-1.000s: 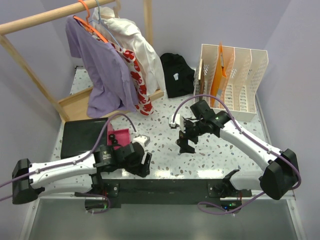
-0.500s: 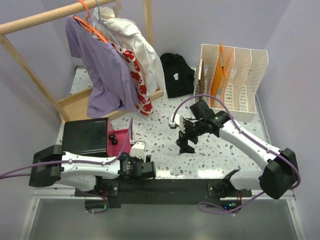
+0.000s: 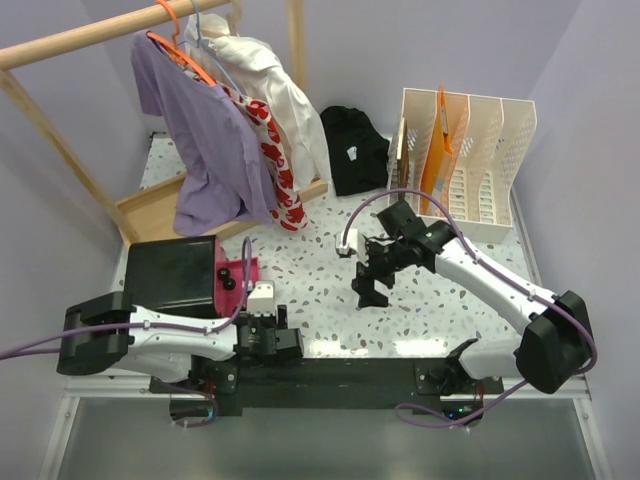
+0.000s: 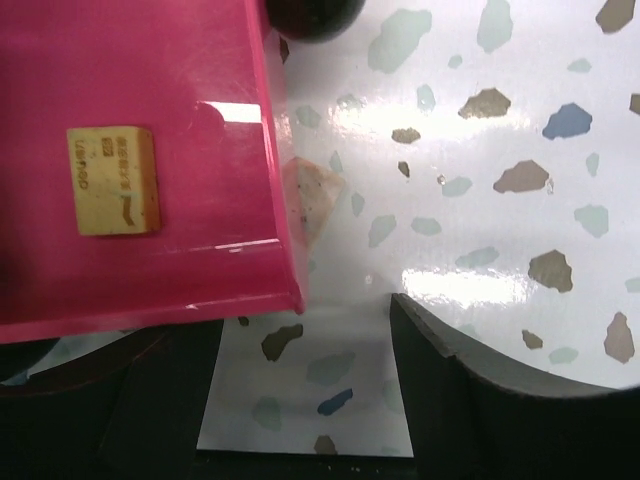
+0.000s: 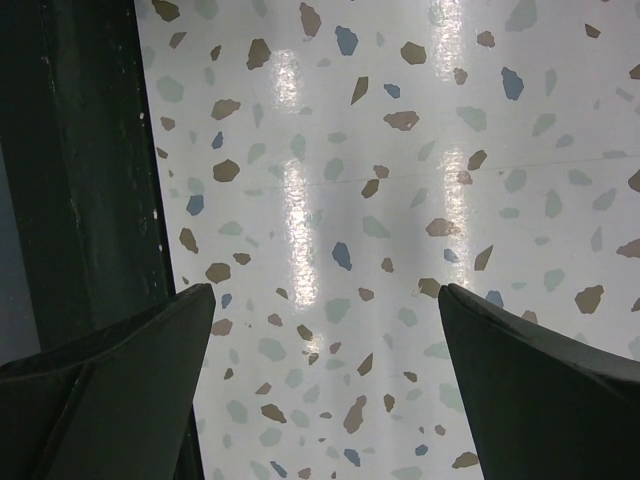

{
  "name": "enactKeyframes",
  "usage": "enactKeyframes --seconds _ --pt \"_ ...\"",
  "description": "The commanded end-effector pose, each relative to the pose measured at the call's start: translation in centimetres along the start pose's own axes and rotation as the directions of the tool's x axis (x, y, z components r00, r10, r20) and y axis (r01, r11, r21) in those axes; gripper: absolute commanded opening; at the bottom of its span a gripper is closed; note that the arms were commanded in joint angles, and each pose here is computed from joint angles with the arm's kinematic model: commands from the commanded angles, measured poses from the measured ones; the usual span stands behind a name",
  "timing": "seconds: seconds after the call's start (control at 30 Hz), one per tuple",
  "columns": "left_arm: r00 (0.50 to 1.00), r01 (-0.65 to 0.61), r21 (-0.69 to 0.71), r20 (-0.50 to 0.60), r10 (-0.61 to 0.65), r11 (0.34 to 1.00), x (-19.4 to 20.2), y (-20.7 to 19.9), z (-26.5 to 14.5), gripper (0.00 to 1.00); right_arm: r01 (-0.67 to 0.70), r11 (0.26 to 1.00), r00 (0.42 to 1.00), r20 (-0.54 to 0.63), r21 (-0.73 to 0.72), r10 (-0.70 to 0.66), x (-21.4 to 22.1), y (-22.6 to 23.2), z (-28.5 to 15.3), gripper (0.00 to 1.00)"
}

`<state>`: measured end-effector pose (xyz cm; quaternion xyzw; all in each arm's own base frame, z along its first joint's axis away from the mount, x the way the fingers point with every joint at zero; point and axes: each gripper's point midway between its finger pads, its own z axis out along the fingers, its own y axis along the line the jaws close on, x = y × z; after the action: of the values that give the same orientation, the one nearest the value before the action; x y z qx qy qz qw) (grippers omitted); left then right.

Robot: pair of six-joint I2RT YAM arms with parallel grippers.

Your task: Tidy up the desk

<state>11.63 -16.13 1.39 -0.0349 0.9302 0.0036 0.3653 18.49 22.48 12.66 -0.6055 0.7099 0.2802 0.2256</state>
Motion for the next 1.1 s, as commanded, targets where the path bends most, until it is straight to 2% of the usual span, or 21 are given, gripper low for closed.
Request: enactKeyframes --seconds 0.0,0.37,0.57,0.7,0.87,1.07 --pt "0.997 0.041 -0.041 0.064 -0.038 0.998 -0.5 1.7 1.3 0.7 -0.003 1.0 1.0 0.012 -0.013 0.003 -0.1 0.1 0.1 0.99" --pt "0.996 0.058 -0.024 0.067 -0.057 0.998 -0.3 2.3 1.7 0.52 -0.011 1.0 1.0 0.013 -0.016 0.011 -0.1 0.0 0.0 0.99" --pt "0.997 0.041 -0.011 0.066 -0.04 0.999 -0.3 2.0 1.7 0.36 -0.014 1.0 1.0 0.016 -0.019 0.014 -0.1 0.0 0.0 0.99" --pt "0.998 0.027 0.025 0.053 -0.028 0.999 -0.2 0.9 1.6 0.21 -0.014 1.0 1.0 0.016 -0.019 0.014 -0.1 0.0 0.0 0.99" --pt "0.999 -0.045 0.113 0.01 0.044 0.993 0.2 -1.4 0.7 0.11 -0.013 1.0 1.0 0.016 -0.018 0.014 -0.1 0.0 -0.1 0.99" --pt "0.982 -0.166 0.273 -0.04 0.184 0.948 1.0 -4.9 -1.0 0.09 -0.011 1.0 1.0 0.017 -0.018 0.011 -0.1 0.0 -0.1 0.99"
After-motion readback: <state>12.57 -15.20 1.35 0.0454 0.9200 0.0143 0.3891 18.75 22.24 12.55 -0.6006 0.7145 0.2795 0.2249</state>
